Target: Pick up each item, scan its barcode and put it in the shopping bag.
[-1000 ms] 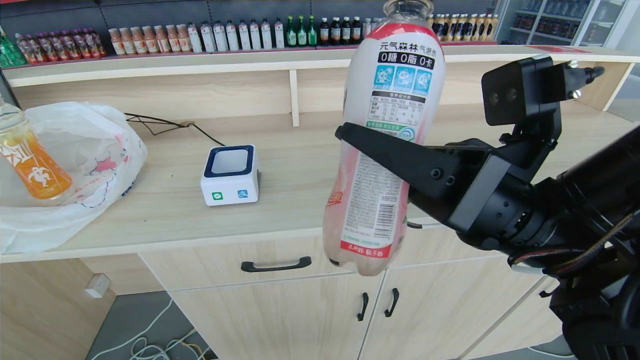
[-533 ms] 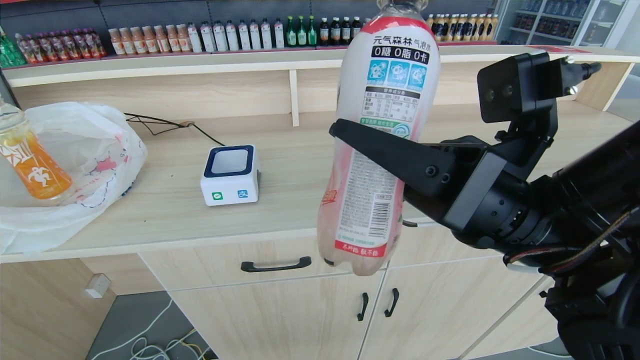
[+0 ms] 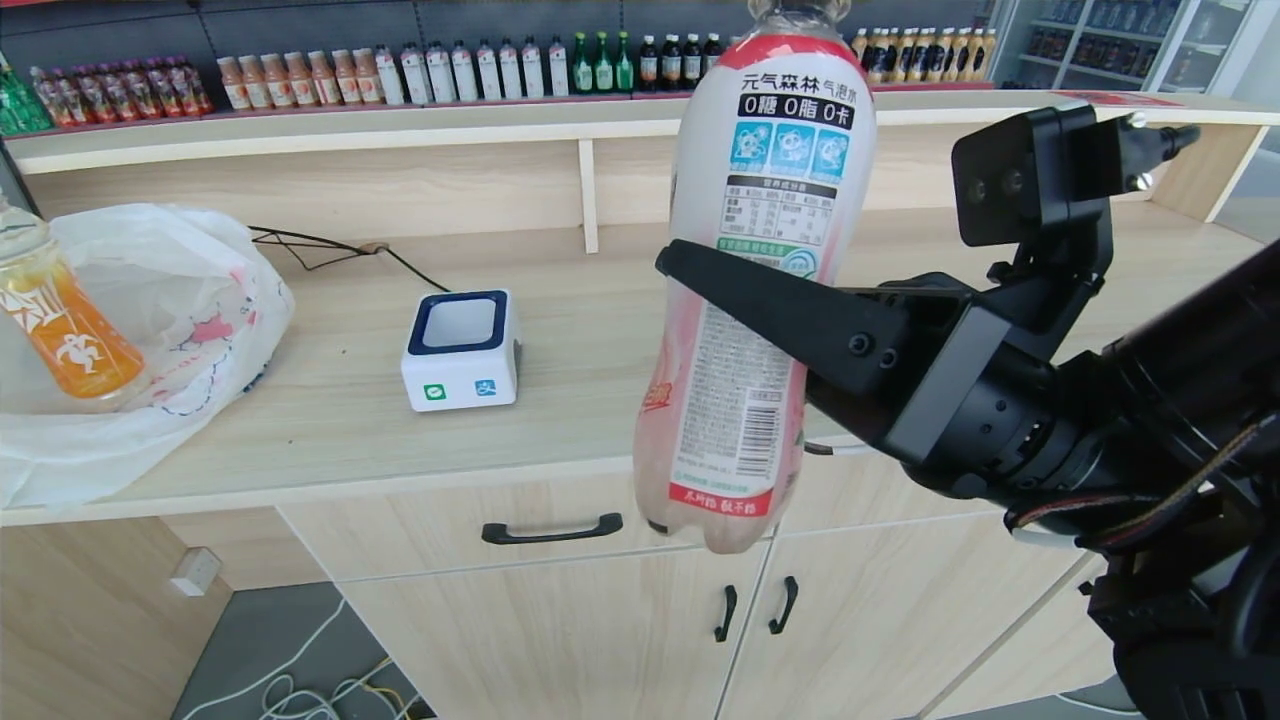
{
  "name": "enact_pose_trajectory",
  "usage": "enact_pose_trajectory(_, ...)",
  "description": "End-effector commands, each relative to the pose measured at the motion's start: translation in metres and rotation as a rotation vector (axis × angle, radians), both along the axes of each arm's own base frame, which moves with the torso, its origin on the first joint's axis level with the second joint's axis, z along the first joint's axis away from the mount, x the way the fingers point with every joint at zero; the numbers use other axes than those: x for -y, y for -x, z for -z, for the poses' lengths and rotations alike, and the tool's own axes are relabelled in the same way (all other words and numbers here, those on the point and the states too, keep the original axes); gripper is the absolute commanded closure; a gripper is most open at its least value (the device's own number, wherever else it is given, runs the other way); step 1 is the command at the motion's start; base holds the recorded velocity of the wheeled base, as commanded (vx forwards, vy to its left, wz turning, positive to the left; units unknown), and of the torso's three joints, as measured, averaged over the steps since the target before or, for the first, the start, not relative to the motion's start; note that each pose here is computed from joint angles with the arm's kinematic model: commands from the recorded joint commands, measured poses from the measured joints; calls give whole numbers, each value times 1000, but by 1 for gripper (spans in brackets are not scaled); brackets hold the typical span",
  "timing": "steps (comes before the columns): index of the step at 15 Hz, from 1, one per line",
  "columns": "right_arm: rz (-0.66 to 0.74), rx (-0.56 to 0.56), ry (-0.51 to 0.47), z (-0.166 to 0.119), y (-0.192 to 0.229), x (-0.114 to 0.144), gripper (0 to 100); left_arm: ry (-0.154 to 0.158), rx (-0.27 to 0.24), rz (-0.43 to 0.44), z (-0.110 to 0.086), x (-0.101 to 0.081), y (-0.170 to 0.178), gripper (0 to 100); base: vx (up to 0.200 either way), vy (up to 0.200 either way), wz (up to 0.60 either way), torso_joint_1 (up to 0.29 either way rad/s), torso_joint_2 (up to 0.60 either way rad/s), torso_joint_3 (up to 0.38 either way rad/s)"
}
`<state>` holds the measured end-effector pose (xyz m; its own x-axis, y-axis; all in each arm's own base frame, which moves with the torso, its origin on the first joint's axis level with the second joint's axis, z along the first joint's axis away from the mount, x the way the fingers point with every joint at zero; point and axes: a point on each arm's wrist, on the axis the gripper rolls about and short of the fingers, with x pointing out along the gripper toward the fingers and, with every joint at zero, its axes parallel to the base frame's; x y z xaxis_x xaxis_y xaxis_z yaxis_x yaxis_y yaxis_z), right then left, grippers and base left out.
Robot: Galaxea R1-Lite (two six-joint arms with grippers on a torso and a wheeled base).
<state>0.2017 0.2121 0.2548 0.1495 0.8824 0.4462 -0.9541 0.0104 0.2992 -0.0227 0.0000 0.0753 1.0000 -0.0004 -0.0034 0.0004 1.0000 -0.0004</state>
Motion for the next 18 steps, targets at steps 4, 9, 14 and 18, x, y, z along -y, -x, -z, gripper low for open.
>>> enact_pose_trajectory(4, 5, 12, -2, -1, 1, 1, 100, 0, 0, 0, 0, 0, 0, 0, 0, 0, 0, 0, 0, 0)
enact_pose_trajectory(9, 40, 69, 12, 0, 3, 3, 100, 0, 0, 0, 0, 0, 0, 0, 0, 0, 0, 0, 0, 0)
enact_pose_trajectory(14, 72, 87, 54, 10, 16, 16, 100, 0, 0, 0, 0, 0, 0, 0, 0, 0, 0, 0, 0, 0)
enact_pose_trajectory(18, 193, 113, 59, 15, 13, 16, 100, 0, 0, 0, 0, 0, 0, 0, 0, 0, 0, 0, 0, 0)
